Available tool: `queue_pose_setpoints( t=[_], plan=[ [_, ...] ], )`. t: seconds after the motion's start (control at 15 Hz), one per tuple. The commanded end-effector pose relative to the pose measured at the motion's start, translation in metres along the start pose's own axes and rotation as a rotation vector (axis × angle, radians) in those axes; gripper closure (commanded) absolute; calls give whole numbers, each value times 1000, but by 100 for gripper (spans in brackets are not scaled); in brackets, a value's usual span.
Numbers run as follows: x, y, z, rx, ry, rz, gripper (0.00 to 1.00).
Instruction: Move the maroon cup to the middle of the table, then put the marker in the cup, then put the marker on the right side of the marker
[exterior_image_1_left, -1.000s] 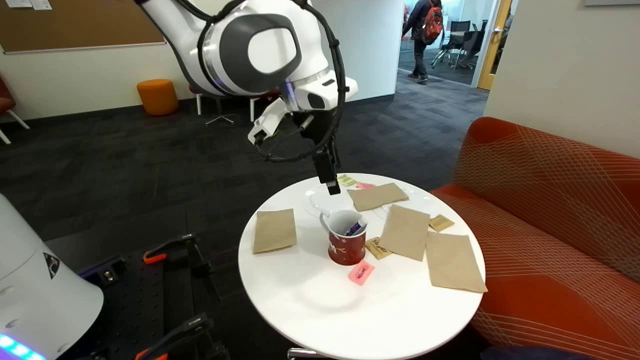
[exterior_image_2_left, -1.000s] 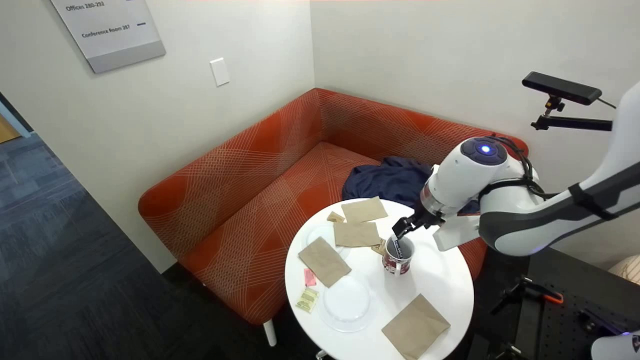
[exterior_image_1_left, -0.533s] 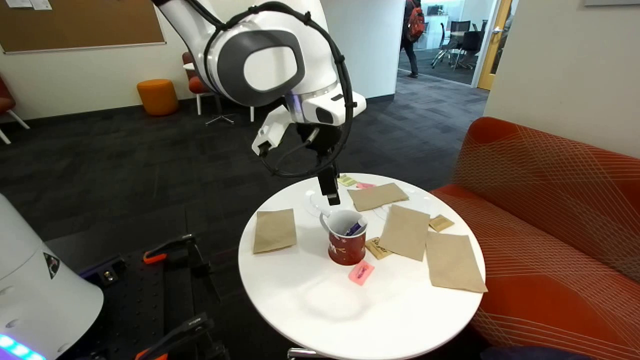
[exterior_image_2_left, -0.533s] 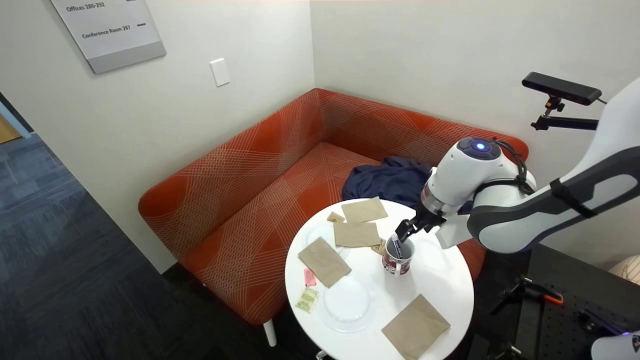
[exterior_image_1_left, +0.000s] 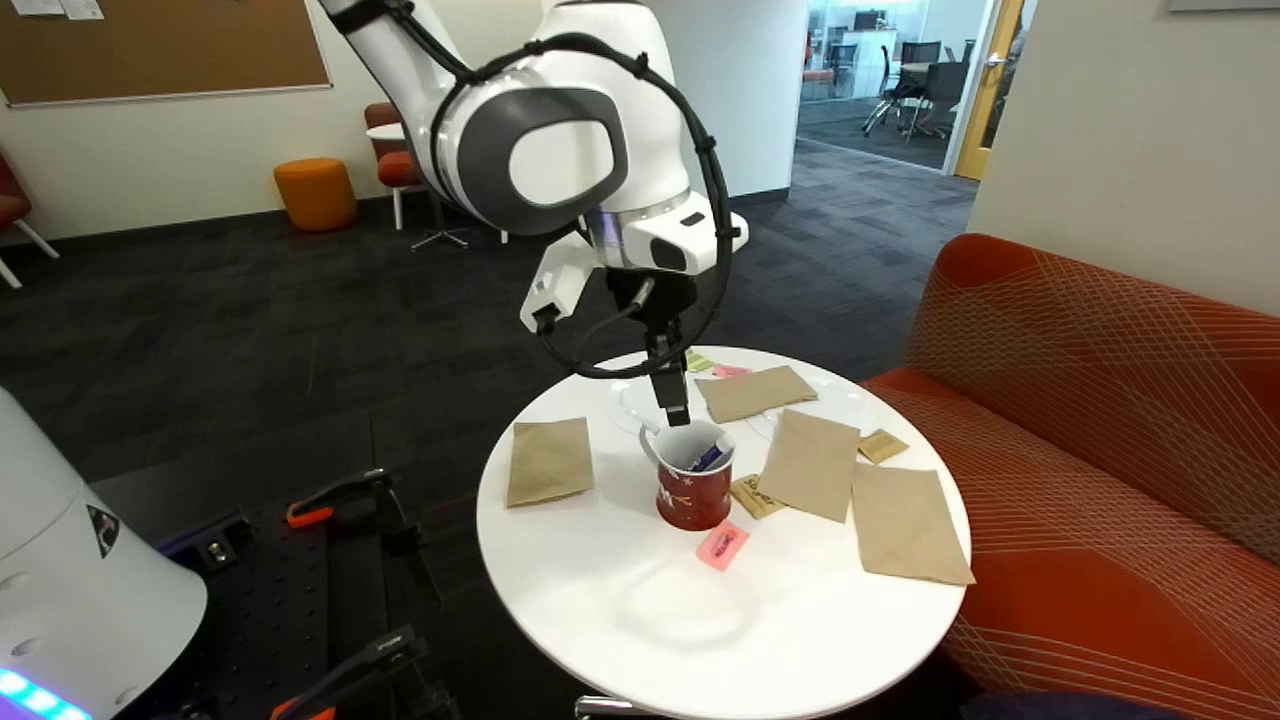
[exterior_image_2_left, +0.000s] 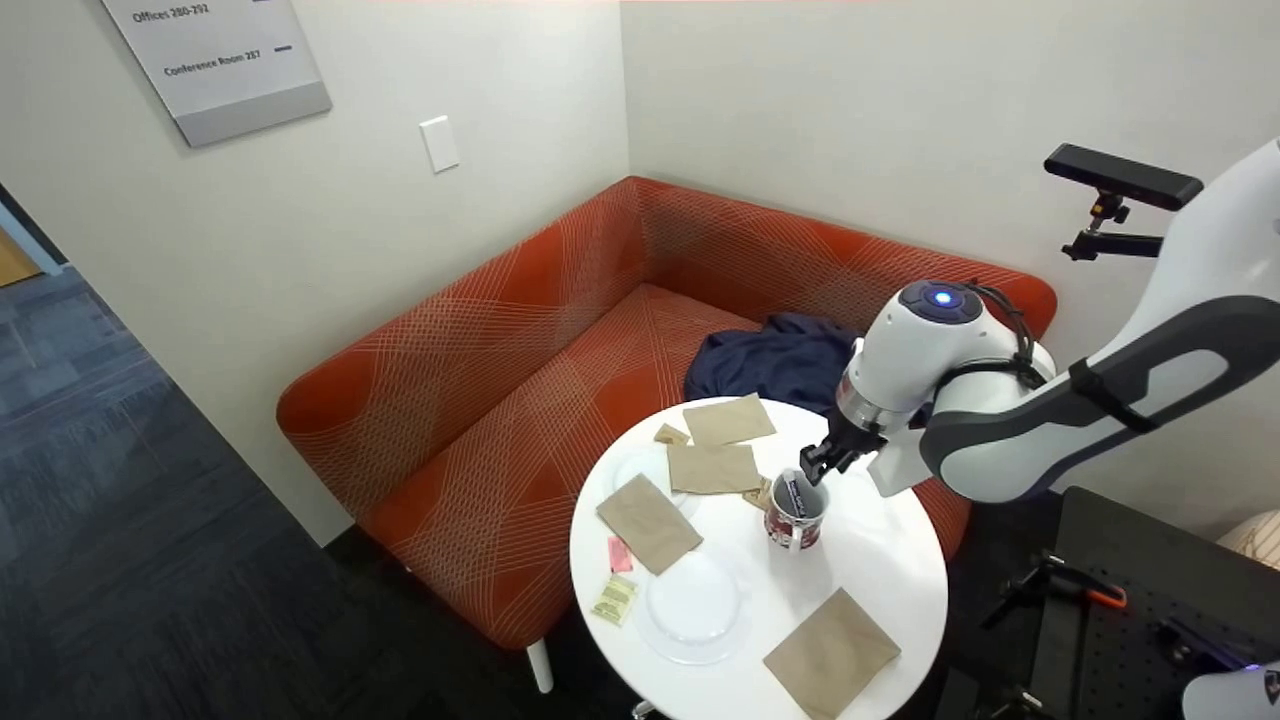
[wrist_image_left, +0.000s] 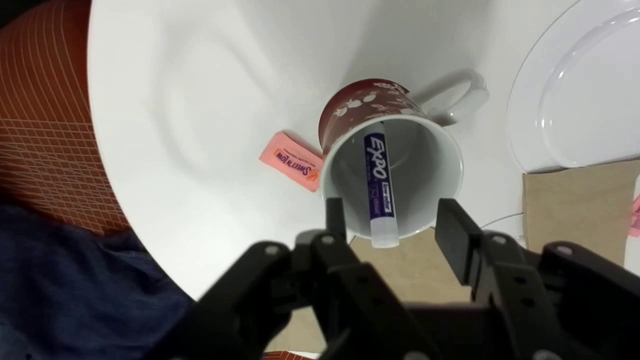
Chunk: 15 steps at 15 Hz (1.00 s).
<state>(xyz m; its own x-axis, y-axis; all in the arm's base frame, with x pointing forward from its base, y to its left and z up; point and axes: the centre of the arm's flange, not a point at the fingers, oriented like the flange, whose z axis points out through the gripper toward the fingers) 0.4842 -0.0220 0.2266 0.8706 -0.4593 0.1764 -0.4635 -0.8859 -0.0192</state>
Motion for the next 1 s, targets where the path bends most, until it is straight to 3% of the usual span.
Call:
queue_pose_setpoints(
  t=[0.0, 0.13, 0.93],
  plan=[
    [15, -7, 16, -17, -18, -68, 47],
    [20, -11, 24, -18, -25, -107, 44],
    [32, -14, 52, 0, -83, -240, 52]
  ],
)
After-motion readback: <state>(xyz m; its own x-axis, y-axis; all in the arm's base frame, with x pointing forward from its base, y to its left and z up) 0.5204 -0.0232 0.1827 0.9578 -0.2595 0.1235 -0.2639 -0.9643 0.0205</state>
